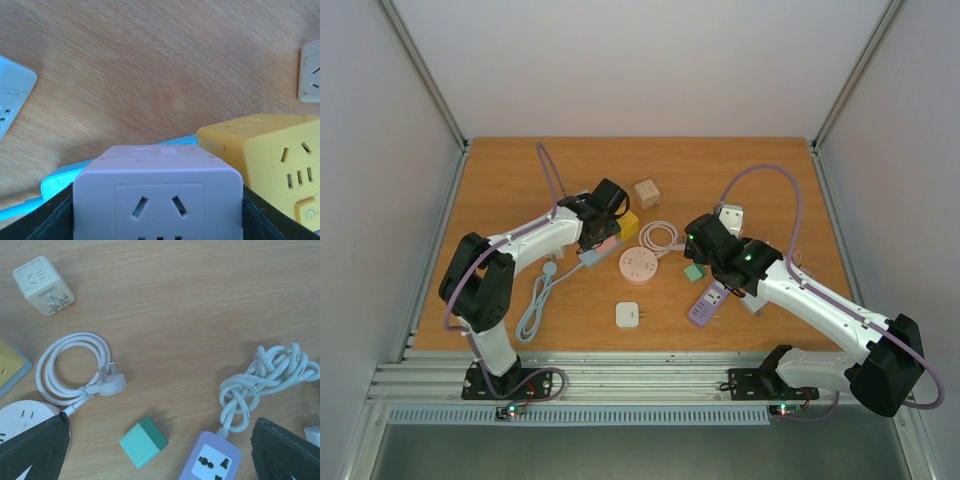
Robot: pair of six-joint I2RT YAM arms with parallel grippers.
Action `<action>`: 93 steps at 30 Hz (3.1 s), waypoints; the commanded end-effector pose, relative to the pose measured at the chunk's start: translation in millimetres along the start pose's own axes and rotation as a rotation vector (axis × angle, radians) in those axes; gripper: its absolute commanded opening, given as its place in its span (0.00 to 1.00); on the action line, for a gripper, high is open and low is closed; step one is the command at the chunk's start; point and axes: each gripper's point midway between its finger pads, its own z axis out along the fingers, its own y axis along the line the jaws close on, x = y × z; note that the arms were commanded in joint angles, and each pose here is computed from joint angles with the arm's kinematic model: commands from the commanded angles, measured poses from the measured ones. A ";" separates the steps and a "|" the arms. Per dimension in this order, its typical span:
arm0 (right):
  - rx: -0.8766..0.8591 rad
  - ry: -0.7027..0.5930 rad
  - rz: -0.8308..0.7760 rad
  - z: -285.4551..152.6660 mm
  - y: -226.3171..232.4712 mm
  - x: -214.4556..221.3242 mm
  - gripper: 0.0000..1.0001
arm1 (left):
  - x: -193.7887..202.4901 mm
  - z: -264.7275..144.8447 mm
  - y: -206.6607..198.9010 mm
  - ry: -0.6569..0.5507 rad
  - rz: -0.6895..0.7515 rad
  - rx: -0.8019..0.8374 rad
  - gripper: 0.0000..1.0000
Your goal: Insert the plug
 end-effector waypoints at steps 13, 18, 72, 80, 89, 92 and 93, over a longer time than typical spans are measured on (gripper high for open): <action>0.031 0.013 0.016 4.9 -5.6 5.3 0.98 | 19.1 29.9 17.1 0.027 -0.100 -0.111 0.21; 0.032 0.012 0.017 5.1 -5.8 5.1 0.99 | 18.7 31.1 12.3 0.023 -0.144 -0.093 0.21; 0.043 0.012 0.023 5.0 -9.8 6.1 0.98 | 27.9 14.3 -0.7 -0.031 -0.256 -0.026 0.18; 0.051 0.010 0.023 4.5 -11.9 6.3 0.98 | 34.9 28.0 5.0 -0.017 -0.162 -0.133 0.20; 0.061 0.009 0.026 4.2 -14.4 7.0 0.98 | 52.4 55.4 24.6 -0.002 -0.076 -0.235 0.21; 0.062 0.009 0.030 3.6 -14.7 6.7 0.98 | 52.7 60.0 23.1 0.002 -0.073 -0.242 0.24; 0.064 0.009 0.030 3.6 -15.1 6.6 0.99 | 51.2 59.7 21.5 0.000 -0.066 -0.247 0.25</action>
